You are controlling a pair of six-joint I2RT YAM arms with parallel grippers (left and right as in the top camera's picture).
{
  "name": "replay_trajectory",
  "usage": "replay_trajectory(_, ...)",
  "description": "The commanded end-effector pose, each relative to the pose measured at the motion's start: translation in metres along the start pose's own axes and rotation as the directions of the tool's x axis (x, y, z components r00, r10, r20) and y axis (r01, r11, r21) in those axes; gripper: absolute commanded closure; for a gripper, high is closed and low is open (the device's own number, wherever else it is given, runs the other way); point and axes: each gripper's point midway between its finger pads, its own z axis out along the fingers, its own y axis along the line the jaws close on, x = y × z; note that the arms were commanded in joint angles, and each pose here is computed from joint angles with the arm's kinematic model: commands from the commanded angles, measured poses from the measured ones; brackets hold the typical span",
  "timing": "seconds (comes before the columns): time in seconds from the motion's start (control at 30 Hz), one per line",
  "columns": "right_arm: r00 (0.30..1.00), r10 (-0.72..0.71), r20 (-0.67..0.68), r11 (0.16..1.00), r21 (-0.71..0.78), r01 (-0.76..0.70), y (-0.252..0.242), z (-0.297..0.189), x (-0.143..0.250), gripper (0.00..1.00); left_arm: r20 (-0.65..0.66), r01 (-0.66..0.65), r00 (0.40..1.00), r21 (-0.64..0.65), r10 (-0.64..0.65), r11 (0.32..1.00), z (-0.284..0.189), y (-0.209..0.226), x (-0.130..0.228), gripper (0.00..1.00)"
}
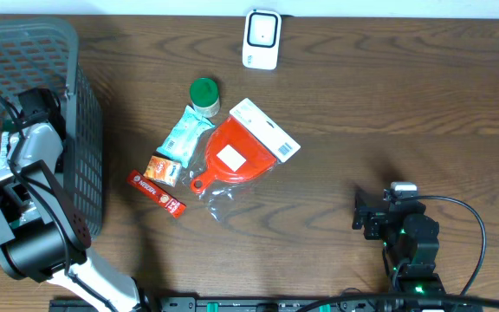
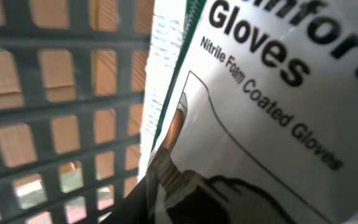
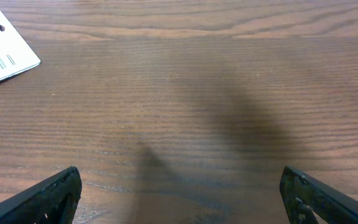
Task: Scan the item barcode
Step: 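Close the left gripper on the green-and-white gloves bag edge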
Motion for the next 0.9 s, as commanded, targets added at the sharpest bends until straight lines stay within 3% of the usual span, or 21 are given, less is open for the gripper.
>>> replay_trajectory(0.0,1.000,0.010,-0.002,1.000,-0.001,-0.010,0.001,0.000,0.001,0.01,-0.028,0.071,0.997,0.086,-0.069,0.994,0.005,-0.020,0.009,0.77)
replay_trajectory(0.37,1.000,0.010,-0.003,1.000,-0.001,-0.010,0.001,0.000,0.001,0.01,-0.004,0.188,0.982,0.165,-0.190,0.968,-0.006,-0.024,0.001,0.80)
replay_trajectory(0.5,1.000,0.010,-0.003,1.000,-0.001,-0.010,0.001,0.000,0.001,0.01,0.037,0.220,0.973,0.164,-0.229,0.961,-0.019,-0.011,-0.007,0.81)
replay_trajectory(0.57,1.000,0.010,-0.003,1.000,-0.001,-0.010,0.001,0.000,0.001,0.01,0.064,0.243,0.964,0.163,-0.256,0.956,-0.027,-0.002,-0.011,0.89)
replay_trajectory(0.87,1.000,0.010,-0.003,1.000,-0.001,-0.010,0.001,0.000,0.001,0.01,0.198,0.340,0.905,0.197,-0.378,0.919,-0.071,0.038,-0.029,0.92)
